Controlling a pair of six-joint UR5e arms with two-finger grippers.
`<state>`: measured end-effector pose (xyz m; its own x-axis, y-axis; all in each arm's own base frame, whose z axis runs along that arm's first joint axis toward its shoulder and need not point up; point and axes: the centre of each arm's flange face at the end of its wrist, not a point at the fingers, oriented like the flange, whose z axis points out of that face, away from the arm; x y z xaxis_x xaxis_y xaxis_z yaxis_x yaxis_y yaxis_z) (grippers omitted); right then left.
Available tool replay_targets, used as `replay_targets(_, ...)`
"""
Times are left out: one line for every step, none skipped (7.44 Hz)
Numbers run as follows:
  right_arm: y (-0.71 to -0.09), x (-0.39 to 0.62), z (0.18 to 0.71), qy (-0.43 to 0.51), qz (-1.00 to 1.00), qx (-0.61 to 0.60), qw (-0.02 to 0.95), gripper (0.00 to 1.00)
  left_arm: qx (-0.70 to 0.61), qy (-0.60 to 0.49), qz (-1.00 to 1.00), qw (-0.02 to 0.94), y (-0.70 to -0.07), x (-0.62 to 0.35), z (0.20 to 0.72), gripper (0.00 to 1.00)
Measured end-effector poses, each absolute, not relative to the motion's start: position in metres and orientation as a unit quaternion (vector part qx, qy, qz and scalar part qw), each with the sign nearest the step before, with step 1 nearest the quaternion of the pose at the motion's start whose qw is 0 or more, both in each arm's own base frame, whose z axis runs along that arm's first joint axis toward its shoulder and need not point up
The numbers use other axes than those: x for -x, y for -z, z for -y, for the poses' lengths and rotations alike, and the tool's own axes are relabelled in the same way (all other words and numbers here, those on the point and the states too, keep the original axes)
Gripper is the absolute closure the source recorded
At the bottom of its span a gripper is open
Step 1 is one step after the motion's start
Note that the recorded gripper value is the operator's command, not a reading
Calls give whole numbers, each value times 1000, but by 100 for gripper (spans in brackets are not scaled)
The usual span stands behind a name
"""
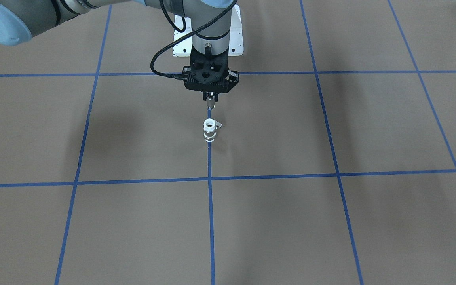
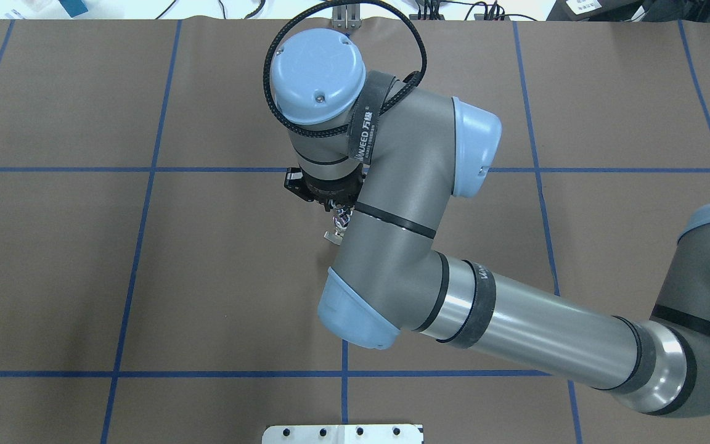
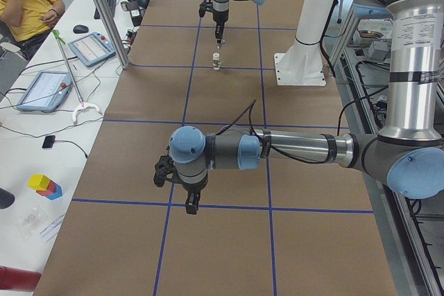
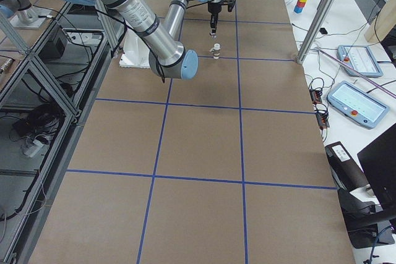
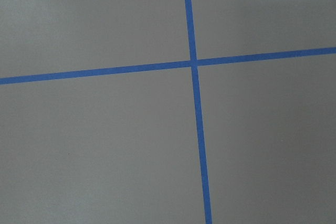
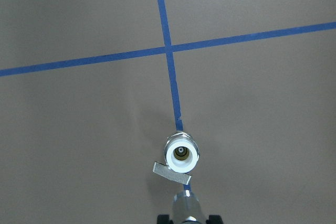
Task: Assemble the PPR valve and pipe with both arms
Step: 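Lower and press the silver fitting into the top of the white valve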
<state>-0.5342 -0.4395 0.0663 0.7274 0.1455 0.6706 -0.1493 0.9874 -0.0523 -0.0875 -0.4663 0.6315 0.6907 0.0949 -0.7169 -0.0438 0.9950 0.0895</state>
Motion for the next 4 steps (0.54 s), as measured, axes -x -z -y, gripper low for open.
replay_targets(-70, 540, 442, -78, 352, -9, 933, 100, -33, -38, -392, 919, -631, 88, 466, 0)
replay_targets(-75, 546, 445, -76, 345, -19, 935, 100, -34, -38, -392, 919, -630, 88, 467, 0)
replay_targets(-79, 552, 448, -71, 343, -27, 936, 100, -35, -39, -391, 919, -629, 87, 467, 0)
replay_targets(-84, 559, 452, -66, 345, -33, 936, 100, -36, -39, -391, 919, -628, 88, 467, 0)
